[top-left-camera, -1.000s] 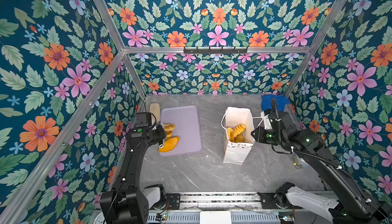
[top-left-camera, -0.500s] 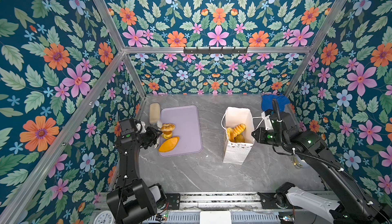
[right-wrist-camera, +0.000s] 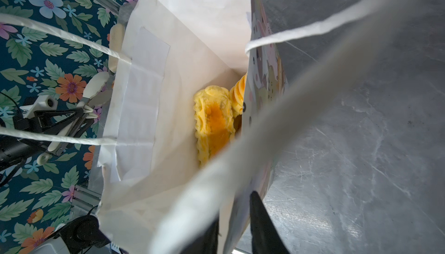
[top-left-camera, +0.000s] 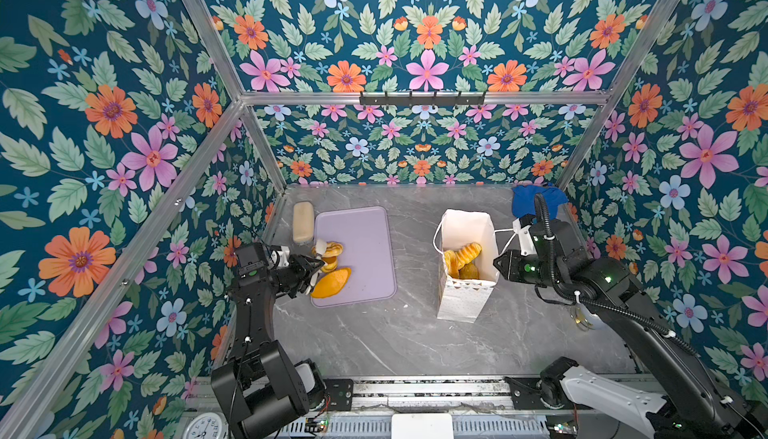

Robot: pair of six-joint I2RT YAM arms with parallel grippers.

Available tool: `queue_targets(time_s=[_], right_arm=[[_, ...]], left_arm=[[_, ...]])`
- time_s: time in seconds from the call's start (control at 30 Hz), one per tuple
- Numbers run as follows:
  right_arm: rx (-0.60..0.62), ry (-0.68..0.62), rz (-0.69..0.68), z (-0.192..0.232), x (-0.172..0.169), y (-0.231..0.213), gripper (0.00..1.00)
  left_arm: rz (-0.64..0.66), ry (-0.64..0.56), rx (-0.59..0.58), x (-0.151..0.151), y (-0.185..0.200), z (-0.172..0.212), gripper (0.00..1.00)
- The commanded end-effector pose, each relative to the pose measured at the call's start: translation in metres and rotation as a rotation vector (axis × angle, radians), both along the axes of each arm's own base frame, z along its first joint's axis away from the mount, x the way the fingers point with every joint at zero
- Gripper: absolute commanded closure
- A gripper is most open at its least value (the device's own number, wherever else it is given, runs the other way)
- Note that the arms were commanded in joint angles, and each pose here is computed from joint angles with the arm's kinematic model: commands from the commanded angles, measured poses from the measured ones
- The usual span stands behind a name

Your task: Place the fake bread into the paper bag

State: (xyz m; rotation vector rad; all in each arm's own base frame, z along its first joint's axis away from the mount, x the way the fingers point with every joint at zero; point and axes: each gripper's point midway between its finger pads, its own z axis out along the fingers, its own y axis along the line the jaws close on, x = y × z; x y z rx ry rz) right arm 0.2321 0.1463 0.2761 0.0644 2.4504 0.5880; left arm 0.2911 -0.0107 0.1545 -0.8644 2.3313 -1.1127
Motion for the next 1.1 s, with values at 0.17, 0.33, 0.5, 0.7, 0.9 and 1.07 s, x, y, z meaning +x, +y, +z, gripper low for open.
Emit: queue_targets(time_s=[0.17, 0.33, 0.5, 0.7, 0.9, 1.07], right_arm=[[0.004, -0.022, -0.006, 0.004, 0.003, 0.000, 0.76], [0.005, -0.018, -0.006, 0.003, 0.002, 0.000, 0.76], [0.004, -0.016, -0.008, 0.002, 0.002, 0.000, 0.76], [0.003, -0.018, -0.011, 0.002, 0.003, -0.001, 0.75], [0.007, -0.017, -0.011, 0.002, 0.004, 0.001, 0.75], [0.008, -0.017, -0.013, 0.002, 0.005, 0.001, 0.75]], left_arm=[[-0.005, -0.032, 0.005, 0.008, 0.002, -0.001, 0.56], [0.009, -0.024, 0.021, 0.014, 0.008, -0.009, 0.57], [0.023, -0.017, 0.030, 0.022, 0.014, -0.016, 0.59], [0.014, -0.005, 0.023, 0.026, 0.014, -0.024, 0.67], [-0.003, -0.004, 0.013, 0.025, 0.012, -0.026, 0.76], [-0.013, -0.007, 0.013, 0.023, 0.010, -0.025, 0.85]])
